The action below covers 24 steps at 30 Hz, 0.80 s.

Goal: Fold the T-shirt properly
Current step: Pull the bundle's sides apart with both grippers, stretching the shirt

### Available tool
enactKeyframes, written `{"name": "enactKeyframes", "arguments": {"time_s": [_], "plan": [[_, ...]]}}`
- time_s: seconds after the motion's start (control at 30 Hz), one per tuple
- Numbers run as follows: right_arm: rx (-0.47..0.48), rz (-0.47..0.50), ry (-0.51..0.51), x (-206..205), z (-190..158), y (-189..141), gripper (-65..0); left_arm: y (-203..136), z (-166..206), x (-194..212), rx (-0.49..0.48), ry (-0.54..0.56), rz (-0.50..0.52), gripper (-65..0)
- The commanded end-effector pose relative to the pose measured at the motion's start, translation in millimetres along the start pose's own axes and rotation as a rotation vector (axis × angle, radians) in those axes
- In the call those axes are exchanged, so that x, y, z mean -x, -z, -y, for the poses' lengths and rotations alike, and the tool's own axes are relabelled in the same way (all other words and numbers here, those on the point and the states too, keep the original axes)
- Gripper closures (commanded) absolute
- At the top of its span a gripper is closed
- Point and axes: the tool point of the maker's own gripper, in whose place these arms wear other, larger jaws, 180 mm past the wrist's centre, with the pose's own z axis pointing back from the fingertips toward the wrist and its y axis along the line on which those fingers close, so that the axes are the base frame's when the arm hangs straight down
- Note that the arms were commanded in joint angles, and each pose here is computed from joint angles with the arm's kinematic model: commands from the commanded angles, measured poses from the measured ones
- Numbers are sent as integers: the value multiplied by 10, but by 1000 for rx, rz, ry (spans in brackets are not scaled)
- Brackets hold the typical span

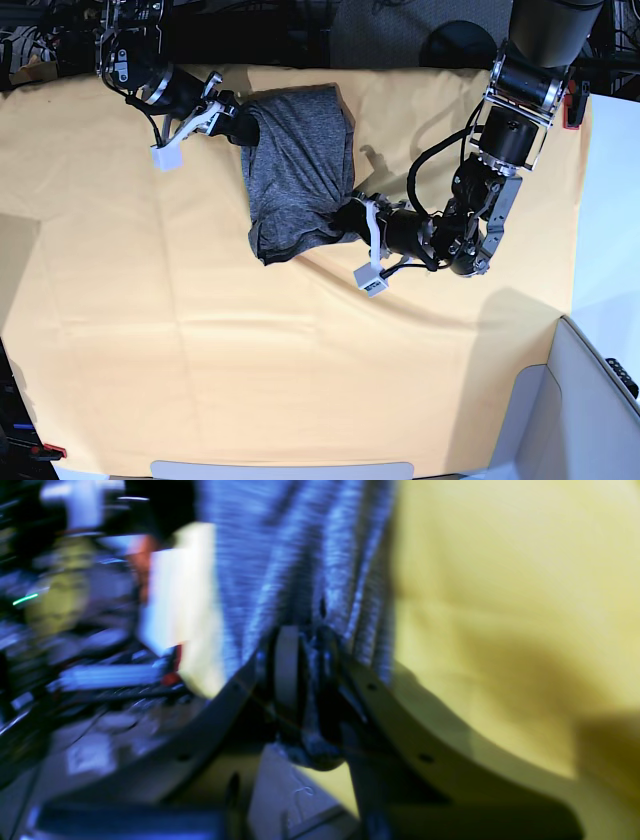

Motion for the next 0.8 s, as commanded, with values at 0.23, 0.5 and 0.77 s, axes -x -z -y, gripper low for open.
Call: {"name": "enactKeyframes", "arguments": {"time_s": [0.23,0.5,0.77], "plan": [[-6,-53,-78,-71,-139,197,-3,-72,-170,-223,-59,22,32,-5],[-17,-90,-83,-31,-158,263,-5,-107,-327,-136,-140,59,-20,-5],[-11,-87,-77,-34,-147,254,-48,-111,-335,-135,-147,66,-24,-6]]}}
